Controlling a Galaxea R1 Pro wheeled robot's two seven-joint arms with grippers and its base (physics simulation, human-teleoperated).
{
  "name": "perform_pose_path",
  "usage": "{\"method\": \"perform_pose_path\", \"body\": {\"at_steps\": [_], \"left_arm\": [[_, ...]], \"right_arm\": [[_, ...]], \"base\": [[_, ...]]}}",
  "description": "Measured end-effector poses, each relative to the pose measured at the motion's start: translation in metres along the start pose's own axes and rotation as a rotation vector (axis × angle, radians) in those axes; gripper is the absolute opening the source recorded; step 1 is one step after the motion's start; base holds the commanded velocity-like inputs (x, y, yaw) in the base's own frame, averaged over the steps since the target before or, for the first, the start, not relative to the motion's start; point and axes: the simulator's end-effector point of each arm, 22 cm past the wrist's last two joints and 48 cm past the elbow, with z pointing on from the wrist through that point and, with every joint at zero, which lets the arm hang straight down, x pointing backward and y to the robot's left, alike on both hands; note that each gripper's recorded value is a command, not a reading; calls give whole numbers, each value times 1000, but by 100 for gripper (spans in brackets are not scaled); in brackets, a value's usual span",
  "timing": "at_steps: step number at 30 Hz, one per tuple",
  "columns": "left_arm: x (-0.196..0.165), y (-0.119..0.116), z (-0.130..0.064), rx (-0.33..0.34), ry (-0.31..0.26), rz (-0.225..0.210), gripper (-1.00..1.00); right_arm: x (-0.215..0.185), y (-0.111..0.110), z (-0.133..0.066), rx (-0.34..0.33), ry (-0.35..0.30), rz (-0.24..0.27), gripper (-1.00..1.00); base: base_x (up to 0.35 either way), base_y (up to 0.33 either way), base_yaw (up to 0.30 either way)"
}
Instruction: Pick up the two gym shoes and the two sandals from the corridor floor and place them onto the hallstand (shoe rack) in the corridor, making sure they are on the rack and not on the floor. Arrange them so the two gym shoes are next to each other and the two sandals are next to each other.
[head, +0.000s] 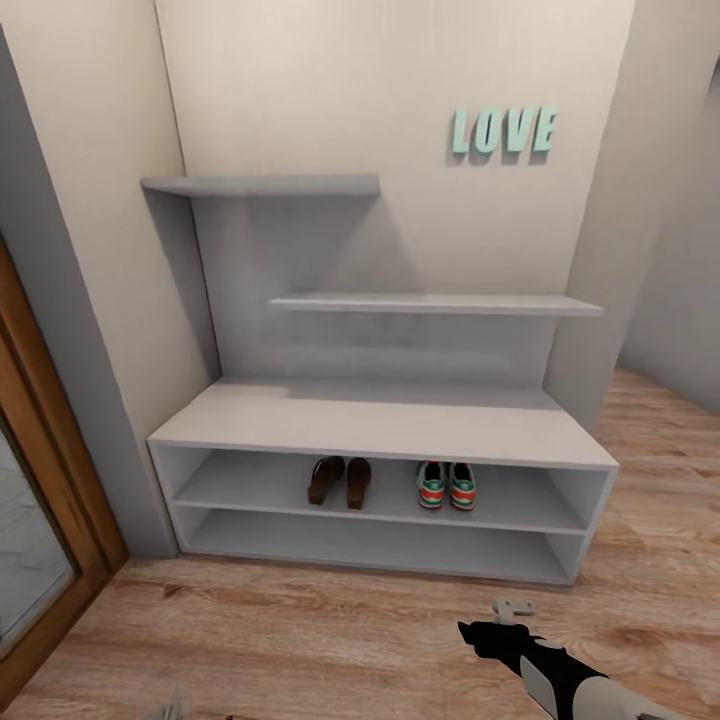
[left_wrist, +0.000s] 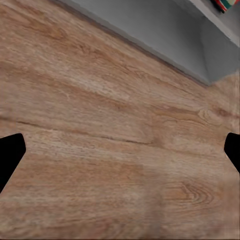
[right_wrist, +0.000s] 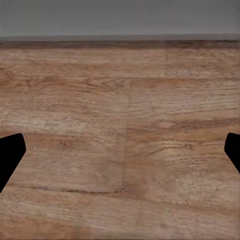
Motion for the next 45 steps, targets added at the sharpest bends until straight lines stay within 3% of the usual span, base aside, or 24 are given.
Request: {"method": "perform_pose_path", "body": {"at_steps": [3, 14, 45], "left_arm": [[21, -4, 0, 5, 41, -53, 100], [36, -18, -7, 5, 95, -116, 100], [26, -51, -36, -10, 161, -177, 100]], "right_arm": [[-3, 1, -3, 0, 4, 0, 100], [-13, 3, -13, 1, 23, 3, 100], [-39, 9, -43, 5, 74, 8, 100]], "base": [[0, 0, 0], [0, 0, 0], [0, 0, 0]]}}
